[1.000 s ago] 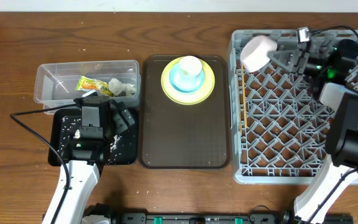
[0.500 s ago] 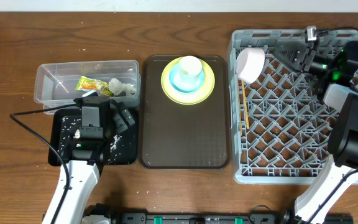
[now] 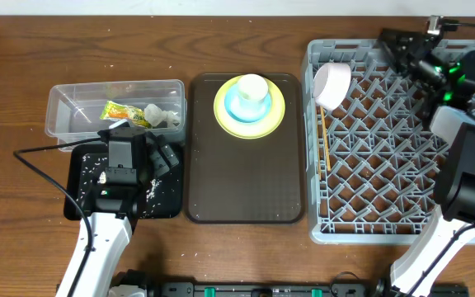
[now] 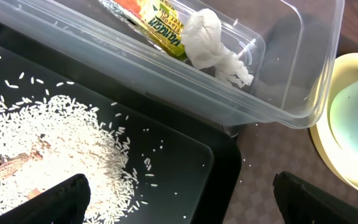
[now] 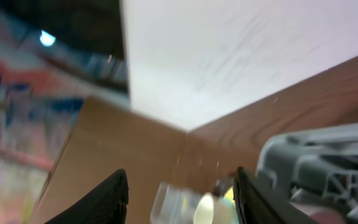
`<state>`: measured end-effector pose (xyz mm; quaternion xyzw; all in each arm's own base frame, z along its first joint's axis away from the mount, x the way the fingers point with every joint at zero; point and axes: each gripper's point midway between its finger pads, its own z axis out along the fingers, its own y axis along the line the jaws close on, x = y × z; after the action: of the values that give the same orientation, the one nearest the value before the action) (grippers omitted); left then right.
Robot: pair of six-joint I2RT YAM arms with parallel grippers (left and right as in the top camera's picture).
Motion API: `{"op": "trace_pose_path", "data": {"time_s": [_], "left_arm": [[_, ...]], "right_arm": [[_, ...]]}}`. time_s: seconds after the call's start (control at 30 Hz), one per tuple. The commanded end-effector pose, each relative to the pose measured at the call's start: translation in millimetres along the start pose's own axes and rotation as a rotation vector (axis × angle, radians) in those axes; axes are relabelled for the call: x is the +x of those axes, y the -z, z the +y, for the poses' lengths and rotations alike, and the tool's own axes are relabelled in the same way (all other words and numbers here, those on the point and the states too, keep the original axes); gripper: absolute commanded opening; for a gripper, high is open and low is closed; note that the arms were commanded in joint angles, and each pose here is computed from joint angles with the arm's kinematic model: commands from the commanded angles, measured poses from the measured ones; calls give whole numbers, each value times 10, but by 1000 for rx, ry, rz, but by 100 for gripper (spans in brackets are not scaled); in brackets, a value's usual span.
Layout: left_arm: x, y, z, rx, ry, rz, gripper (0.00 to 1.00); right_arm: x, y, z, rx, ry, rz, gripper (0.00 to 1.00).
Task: Sort waste into correct bins and load items into the dishwasher rack
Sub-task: 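Stand the plate upright in the rack and release it with the right gripper, then move the right gripper left onto the white cup on the yellow plate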
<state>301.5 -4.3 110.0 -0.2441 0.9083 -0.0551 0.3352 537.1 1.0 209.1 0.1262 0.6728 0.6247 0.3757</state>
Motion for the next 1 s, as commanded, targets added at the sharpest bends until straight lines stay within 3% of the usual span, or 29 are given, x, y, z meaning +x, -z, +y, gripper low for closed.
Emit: {"op": "trace_pose_path", "data": {"time_s": [0.0, 0.27, 0.53, 0.7, 0.97], "left_arm": [[-60, 20, -11, -1, -1, -13, 97], [-61, 20, -11, -1, -1, -13, 97], [-61, 20, -11, 0, -1, -13, 97], [-60, 20, -11, -1, -1, -13, 97], [-61, 20, -11, -1, -1, -13, 97]], "right_arm": [[-113, -185, -79, 48, 102, -100, 52], [22, -501, -209, 224, 207, 0, 51], [17, -515, 53, 701, 481, 143, 50], [438, -584, 183, 858, 682, 359, 48], [1047, -670, -18, 920, 718, 542, 41]]}}
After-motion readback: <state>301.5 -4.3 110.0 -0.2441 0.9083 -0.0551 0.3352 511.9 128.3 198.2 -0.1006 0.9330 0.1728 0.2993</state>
